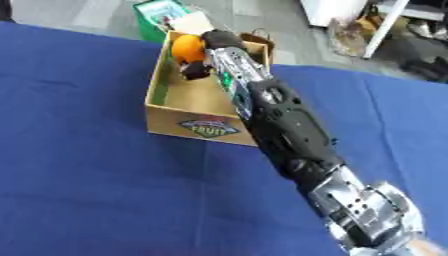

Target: Pick up objects on the table and place them in the box.

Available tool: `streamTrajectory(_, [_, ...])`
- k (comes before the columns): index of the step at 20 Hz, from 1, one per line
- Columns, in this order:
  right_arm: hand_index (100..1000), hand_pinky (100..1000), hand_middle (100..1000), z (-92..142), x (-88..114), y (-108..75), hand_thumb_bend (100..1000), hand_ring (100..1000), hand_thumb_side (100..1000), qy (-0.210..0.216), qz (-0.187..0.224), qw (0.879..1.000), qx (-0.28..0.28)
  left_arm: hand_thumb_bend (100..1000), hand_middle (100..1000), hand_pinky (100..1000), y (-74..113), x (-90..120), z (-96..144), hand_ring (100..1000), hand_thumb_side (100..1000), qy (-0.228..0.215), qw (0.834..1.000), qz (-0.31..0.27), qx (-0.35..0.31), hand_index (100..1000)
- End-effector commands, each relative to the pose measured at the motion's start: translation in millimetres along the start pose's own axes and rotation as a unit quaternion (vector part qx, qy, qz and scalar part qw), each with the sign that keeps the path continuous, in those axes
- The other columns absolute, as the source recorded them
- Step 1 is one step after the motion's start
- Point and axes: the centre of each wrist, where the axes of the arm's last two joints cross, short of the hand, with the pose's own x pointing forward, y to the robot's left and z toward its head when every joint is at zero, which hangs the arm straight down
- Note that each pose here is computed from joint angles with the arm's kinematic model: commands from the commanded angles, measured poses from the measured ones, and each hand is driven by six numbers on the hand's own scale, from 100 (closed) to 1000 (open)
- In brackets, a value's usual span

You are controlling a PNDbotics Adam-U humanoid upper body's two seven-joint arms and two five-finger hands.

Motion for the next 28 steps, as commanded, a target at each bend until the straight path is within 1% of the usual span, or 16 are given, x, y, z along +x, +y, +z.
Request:
streamTrajectory(1, [839, 651, 727, -1, -5, -15.6, 100, 886, 647, 0.016, 0.015, 1.000, -0.005, 100, 437, 481, 1.1, 8, -6, 456, 825, -0.016, 1.000, -0.005, -0.004, 694])
streamTrajectory(3, [861, 666, 746, -2, -6, -14.3, 100, 903, 641, 0.021, 0.021, 1.000, 0.001, 100, 437, 481, 1.3, 8, -6, 456, 825, -0.016, 1.000, -0.005, -0.002, 694])
streamTrajectory(4, [873, 674, 755, -2, -6, -14.0, 178, 911, 624, 0.022, 0.022, 0.999, 0.003, 100, 437, 481, 1.4, 8, -6, 456, 824, -0.016, 1.000, -0.005, -0.002, 694])
streamTrajectory(5, [881, 685, 764, -3, -6, -13.4, 290, 920, 604, 0.023, 0.024, 0.999, 0.007, 100, 437, 481, 1.4, 8, -6, 456, 824, -0.016, 1.000, -0.005, -0.001, 694])
streamTrajectory(6, [885, 702, 768, -3, -6, -12.8, 371, 923, 578, 0.022, 0.025, 0.999, 0.012, 100, 437, 481, 1.5, 8, -6, 455, 824, -0.015, 1.000, -0.005, -0.001, 693])
streamTrajectory(9, [902, 736, 784, -3, -5, -12.6, 475, 936, 561, 0.014, 0.032, 0.999, 0.024, 100, 436, 481, 1.6, 8, -6, 454, 822, -0.014, 1.000, -0.006, 0.001, 692])
streamTrajectory(12, [947, 762, 812, -3, -6, -13.0, 717, 966, 551, 0.011, 0.036, 0.999, 0.034, 100, 436, 481, 1.8, 8, -5, 454, 821, -0.013, 1.000, -0.006, 0.002, 692])
streamTrajectory(13, [956, 768, 821, -3, -7, -13.5, 779, 976, 556, 0.011, 0.035, 0.999, 0.037, 100, 436, 481, 1.9, 8, -5, 454, 821, -0.012, 1.000, -0.006, 0.002, 692])
streamTrajectory(15, [967, 777, 833, -3, -8, -14.8, 856, 993, 565, 0.010, 0.032, 0.999, 0.041, 100, 436, 481, 1.9, 8, -5, 453, 821, -0.012, 1.000, -0.006, 0.003, 692])
streamTrajectory(21, [972, 777, 833, -1, -15, -19.0, 872, 1000, 580, 0.011, 0.008, 0.999, 0.042, 100, 436, 481, 2.3, 8, -5, 453, 820, -0.011, 1.000, -0.007, 0.005, 692])
streamTrajectory(24, [970, 769, 826, 3, -21, -24.6, 860, 1000, 611, 0.002, -0.008, 0.999, 0.032, 100, 436, 481, 2.9, 8, -5, 453, 820, -0.011, 1.000, -0.008, 0.007, 692])
streamTrajectory(27, [971, 751, 809, 17, -29, -42.4, 829, 1000, 708, -0.024, -0.037, 0.999, -0.008, 100, 437, 481, 3.8, 8, -5, 453, 819, -0.012, 1.000, -0.010, 0.010, 692])
streamTrajectory(28, [968, 743, 803, 26, -32, -50.7, 794, 1000, 738, -0.036, -0.048, 0.998, -0.030, 100, 437, 481, 4.2, 8, -5, 453, 820, -0.012, 1.000, -0.011, 0.011, 692])
